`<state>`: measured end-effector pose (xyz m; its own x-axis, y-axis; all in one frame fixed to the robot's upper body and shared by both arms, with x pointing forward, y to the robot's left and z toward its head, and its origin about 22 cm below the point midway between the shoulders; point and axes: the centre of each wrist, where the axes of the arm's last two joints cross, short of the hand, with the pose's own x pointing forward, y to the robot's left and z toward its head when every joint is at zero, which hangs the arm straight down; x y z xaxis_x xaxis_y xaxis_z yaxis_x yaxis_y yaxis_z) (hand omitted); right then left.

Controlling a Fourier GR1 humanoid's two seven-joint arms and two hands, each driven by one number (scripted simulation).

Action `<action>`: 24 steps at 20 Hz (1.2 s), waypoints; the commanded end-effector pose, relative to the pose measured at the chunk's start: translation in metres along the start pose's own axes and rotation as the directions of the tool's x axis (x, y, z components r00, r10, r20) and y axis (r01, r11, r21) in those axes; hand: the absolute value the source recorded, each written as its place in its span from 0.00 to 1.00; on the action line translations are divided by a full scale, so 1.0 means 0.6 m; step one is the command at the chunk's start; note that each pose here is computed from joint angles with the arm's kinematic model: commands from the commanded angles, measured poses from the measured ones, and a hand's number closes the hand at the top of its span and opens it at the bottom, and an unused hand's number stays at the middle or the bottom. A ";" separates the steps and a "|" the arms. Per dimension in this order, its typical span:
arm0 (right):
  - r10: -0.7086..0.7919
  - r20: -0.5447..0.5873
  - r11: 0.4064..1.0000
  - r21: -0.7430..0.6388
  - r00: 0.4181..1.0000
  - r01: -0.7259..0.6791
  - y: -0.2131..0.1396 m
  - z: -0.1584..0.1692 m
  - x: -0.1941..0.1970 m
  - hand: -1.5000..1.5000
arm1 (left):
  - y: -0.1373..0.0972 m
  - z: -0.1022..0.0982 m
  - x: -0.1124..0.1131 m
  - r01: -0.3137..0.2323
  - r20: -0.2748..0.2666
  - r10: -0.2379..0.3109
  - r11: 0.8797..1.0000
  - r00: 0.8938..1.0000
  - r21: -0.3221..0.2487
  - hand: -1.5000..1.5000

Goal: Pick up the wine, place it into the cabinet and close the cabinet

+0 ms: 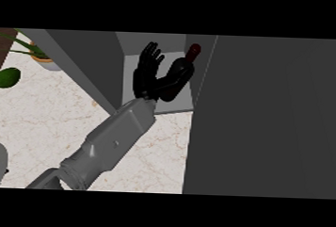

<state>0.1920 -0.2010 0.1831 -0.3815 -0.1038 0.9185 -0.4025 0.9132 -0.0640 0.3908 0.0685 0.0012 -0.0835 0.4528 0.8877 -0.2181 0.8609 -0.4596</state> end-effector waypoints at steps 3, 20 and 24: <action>-0.007 0.014 1.000 0.014 1.000 0.007 -0.003 0.000 -0.008 0.00 | 0.011 0.002 -0.009 0.040 0.019 -0.041 0.999 0.999 0.030 0.00; -0.004 -0.013 1.000 0.003 1.000 0.004 -0.013 0.016 0.009 0.00 | -0.042 -0.001 0.013 0.196 0.149 -0.184 0.978 0.972 -0.075 0.00; -0.026 -0.004 1.000 -0.004 1.000 0.026 0.003 0.002 0.003 0.00 | -0.062 0.022 0.009 0.164 0.181 -0.143 0.981 0.973 -0.105 0.00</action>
<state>0.1924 -0.2048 0.1794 -0.3742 -0.1151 0.9202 -0.4077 0.9116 -0.0518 0.3919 0.0462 0.0195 -0.1947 0.2651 0.9444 -0.1377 0.9459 -0.2939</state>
